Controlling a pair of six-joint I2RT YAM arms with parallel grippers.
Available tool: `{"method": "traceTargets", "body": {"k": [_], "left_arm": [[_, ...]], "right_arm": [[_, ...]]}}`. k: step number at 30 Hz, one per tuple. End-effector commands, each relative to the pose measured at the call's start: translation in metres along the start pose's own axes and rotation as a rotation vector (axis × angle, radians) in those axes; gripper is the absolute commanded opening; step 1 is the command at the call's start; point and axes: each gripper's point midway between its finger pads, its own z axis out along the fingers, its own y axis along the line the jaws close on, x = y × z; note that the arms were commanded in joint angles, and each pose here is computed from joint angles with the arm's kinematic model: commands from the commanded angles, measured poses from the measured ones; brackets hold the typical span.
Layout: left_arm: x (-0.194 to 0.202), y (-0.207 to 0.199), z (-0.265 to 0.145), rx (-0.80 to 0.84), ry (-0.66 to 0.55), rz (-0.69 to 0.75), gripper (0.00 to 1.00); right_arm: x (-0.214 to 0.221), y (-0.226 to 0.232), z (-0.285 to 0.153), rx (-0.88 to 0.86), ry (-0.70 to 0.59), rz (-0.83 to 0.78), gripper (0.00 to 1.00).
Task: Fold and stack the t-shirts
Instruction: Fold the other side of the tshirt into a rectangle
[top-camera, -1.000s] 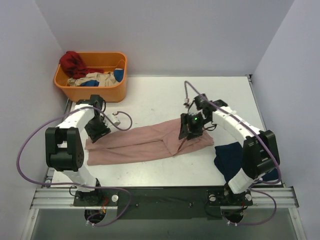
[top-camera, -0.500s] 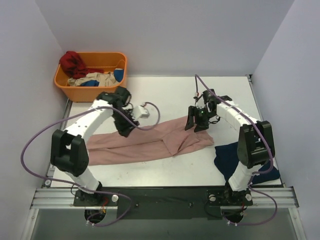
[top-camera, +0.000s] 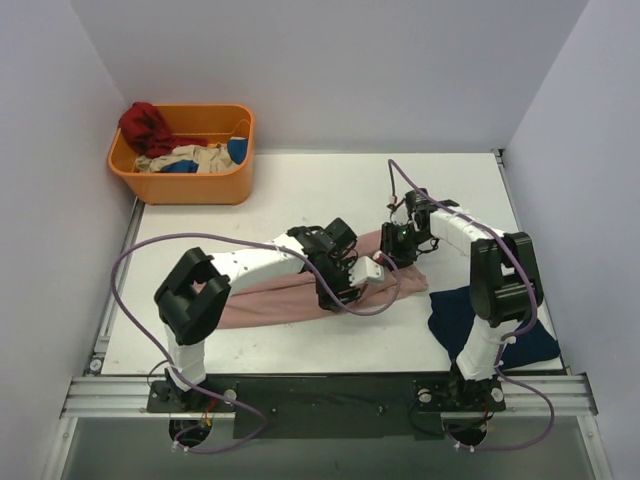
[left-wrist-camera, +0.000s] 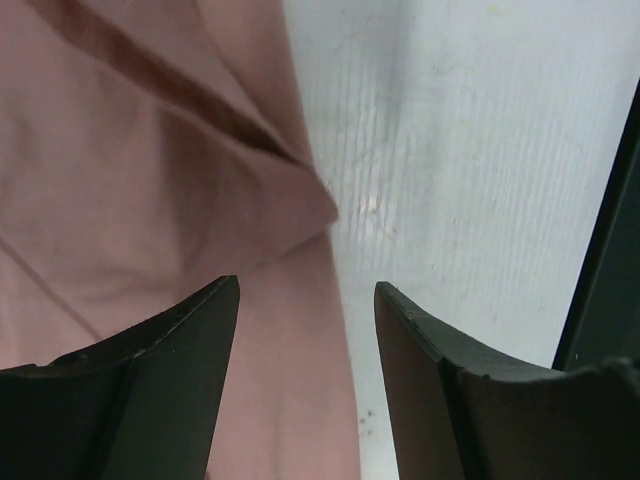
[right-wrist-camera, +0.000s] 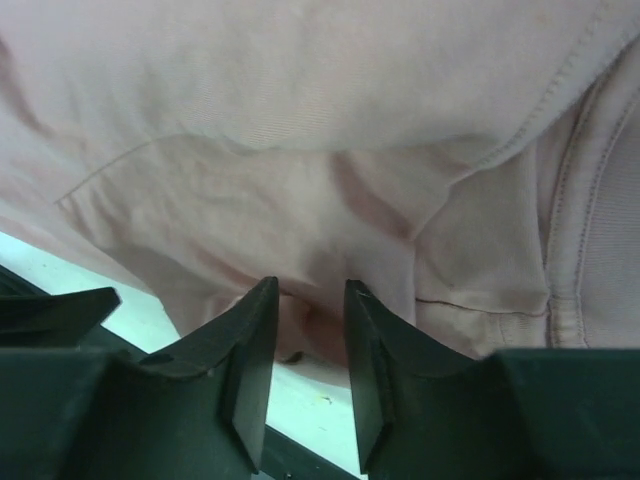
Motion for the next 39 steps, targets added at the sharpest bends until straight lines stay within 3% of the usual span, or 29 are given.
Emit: {"method": "traceTargets", "body": {"k": [1,9,11,14,17,25,33,37,39], "left_arm": [[-0.049,-0.003,0.024,-0.019,-0.114,0.045,0.67],[-0.039,0.017,0.044,-0.147,-0.037,0.038,0.62],[-0.034,0.022,0.041,-0.178,-0.019,0.031,0.54],[-0.033,0.030,0.038,-0.220,-0.020,0.026,0.23],[-0.037,0.028,0.032,-0.207,-0.026,0.009,0.00],[-0.033,0.051,0.015,-0.171,-0.073,-0.093,0.00],[-0.018,0.052,0.031,-0.159,-0.048,-0.088,0.00],[-0.013,0.062,0.032,-0.219,-0.034,-0.096,0.14],[-0.016,0.066,0.029,-0.238,-0.038,-0.092,0.19]], "right_arm": [[0.007,-0.013,-0.007,0.022,-0.004,0.018,0.31],[0.013,-0.013,-0.004,-0.012,0.015,0.021,0.35],[0.014,-0.012,-0.002,-0.016,0.009,0.018,0.33],[0.015,-0.013,0.002,-0.019,0.021,0.029,0.18],[0.013,-0.011,0.001,-0.029,0.019,0.035,0.01],[-0.006,-0.024,0.000,0.031,-0.033,0.085,0.00],[-0.016,-0.030,0.007,0.056,-0.049,0.097,0.00],[-0.023,-0.030,0.006,0.065,-0.068,0.083,0.00],[-0.029,-0.029,0.005,0.066,-0.084,0.079,0.10]]}}
